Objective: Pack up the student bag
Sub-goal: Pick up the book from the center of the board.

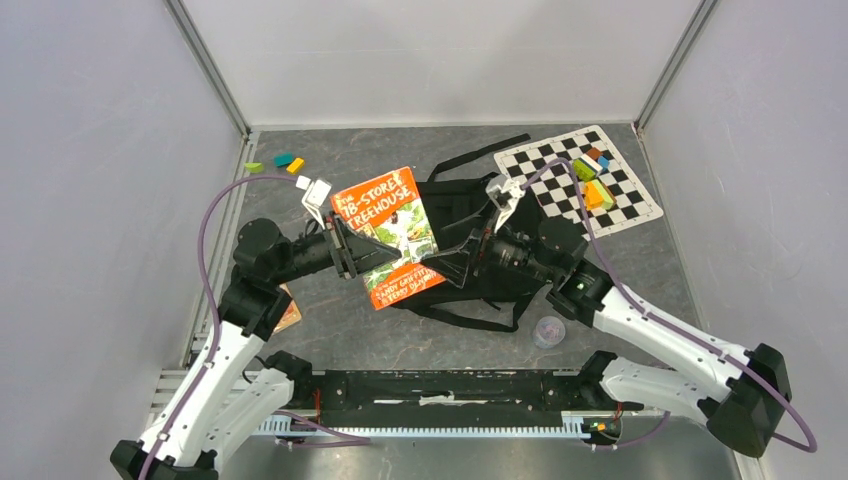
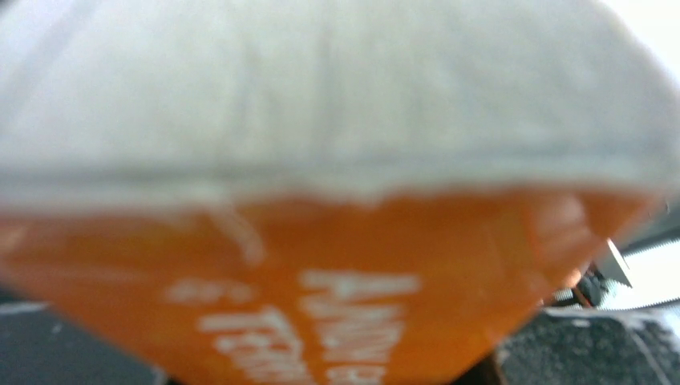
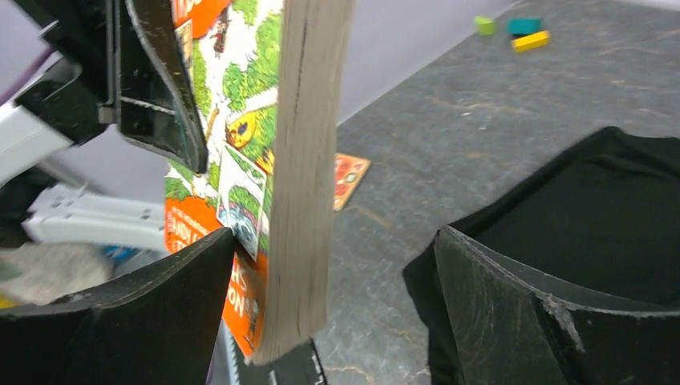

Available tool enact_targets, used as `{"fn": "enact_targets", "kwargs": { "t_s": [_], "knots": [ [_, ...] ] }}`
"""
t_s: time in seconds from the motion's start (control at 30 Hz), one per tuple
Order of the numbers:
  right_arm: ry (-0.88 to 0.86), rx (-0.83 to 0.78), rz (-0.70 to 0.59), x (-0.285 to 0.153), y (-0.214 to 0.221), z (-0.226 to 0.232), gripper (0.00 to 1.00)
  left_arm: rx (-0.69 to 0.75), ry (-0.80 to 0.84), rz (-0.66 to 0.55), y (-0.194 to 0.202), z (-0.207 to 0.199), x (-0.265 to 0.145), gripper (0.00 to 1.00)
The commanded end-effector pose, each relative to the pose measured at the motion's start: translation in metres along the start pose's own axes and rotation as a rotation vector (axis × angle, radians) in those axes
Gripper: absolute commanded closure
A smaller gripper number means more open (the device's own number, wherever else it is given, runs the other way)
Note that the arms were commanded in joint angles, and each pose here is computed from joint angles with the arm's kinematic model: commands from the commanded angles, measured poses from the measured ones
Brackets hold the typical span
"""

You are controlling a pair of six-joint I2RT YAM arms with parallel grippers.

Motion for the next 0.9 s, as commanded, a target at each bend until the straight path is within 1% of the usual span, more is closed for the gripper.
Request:
{"fn": "enact_targets", "kwargs": {
  "t_s": [0.0,0.1,0.2,0.3,0.37,0.47,0.6,0.63,0.67,0.7,0.73,0.8,0.87],
  "knots": [
    [-0.275,-0.011,0.099,0.004,-0.01,0.061,0.02,0.204,0.222,-0.04,-0.015,-0.049,-0.007,0.98],
    [-0.4,0.024,0.109,0.0,-0.013,0.085,0.06,0.204,0.252,-0.017,-0.009,-0.053,-0.005,0.98],
    [-0.415,0.042,0.114,0.001,-0.013,0.088,0.09,0.2,0.264,0.001,-0.003,-0.053,-0.002,0.98],
    [-0.413,0.052,0.114,0.001,-0.01,0.086,0.17,0.202,0.265,0.003,-0.001,-0.053,0.0,0.98],
    [-0.409,0.058,0.114,0.001,-0.009,0.085,0.26,0.206,0.268,0.003,-0.001,-0.054,0.0,0.98],
    [-0.404,0.066,0.118,0.001,-0.008,0.083,0.46,0.208,0.266,0.0,-0.002,-0.054,0.0,0.98],
    [-0.391,0.073,0.115,0.002,-0.006,0.08,0.77,0.209,0.262,-0.003,-0.002,-0.054,0.0,0.98],
    [-0.385,0.07,0.113,0.001,-0.006,0.079,0.87,0.207,0.253,-0.004,-0.002,-0.052,0.001,0.96],
    [-0.367,0.066,0.106,0.002,-0.007,0.076,0.93,0.209,0.24,-0.005,-0.002,-0.05,0.001,0.84],
    [-0.338,0.054,0.101,0.002,-0.007,0.072,1.0,0.21,0.214,-0.004,-0.002,-0.046,0.002,0.67],
    [-0.295,0.044,0.089,0.002,-0.009,0.066,1.0,0.217,0.181,0.002,-0.001,-0.04,0.003,0.49],
    [-0.186,-0.013,0.046,0.002,-0.019,0.052,1.0,0.224,0.076,0.02,0.003,-0.021,0.005,0.2],
    [-0.044,-0.076,0.018,-0.001,-0.028,0.031,1.0,0.227,-0.026,0.042,0.007,-0.001,0.007,0.12]
  ]
}}
Point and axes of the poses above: each gripper's point midway between its finger pads, its own x axis out along the fingers, its own z axis along the line the jaws close on, y = z × x, the point moved 1 cm from there along -x, back along the fingers, and after that the axes turned 15 degrees about x, right-handed, at the moved point
